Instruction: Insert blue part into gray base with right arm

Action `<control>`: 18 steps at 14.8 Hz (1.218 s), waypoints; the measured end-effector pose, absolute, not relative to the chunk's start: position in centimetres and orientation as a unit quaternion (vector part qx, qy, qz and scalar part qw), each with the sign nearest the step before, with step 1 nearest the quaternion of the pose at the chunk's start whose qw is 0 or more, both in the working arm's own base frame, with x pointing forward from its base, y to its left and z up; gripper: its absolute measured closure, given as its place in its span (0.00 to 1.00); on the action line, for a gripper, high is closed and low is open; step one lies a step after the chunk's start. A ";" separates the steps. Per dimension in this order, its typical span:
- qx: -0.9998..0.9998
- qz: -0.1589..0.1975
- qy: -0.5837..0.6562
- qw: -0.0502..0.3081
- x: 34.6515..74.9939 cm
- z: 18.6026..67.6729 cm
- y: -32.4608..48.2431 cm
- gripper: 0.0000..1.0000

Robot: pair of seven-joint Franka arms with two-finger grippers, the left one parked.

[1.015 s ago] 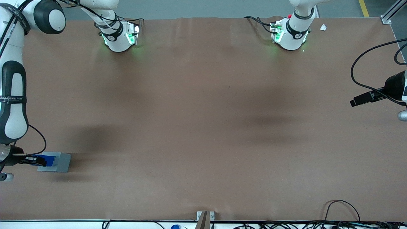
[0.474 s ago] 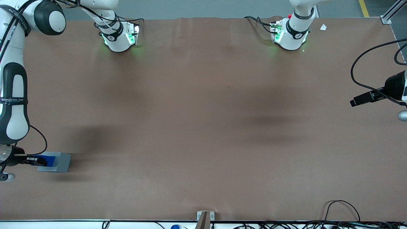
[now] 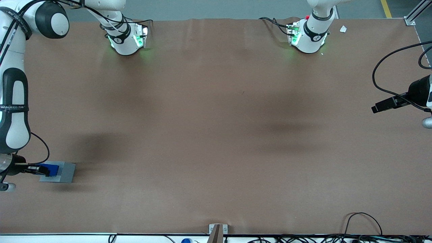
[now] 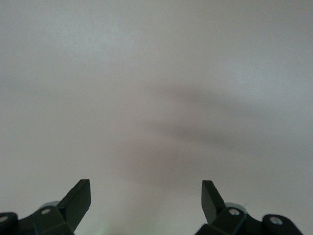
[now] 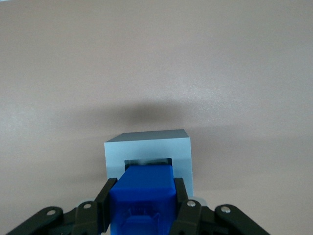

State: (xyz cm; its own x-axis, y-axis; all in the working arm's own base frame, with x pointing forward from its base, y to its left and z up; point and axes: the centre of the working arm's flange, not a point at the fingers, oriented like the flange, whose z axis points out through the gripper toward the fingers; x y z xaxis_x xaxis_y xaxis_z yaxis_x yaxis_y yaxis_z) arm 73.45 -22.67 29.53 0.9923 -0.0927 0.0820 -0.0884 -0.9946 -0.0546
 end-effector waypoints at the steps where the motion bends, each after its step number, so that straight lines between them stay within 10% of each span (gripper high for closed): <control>1: -0.998 -0.042 0.044 0.026 73.5 29.4 -22.6 0.49; 16: -0.998 -0.046 0.031 0.026 73.6 28.9 -22.3 0.49; 18: -0.998 -0.044 0.031 0.026 73.5 28.0 -22.3 0.36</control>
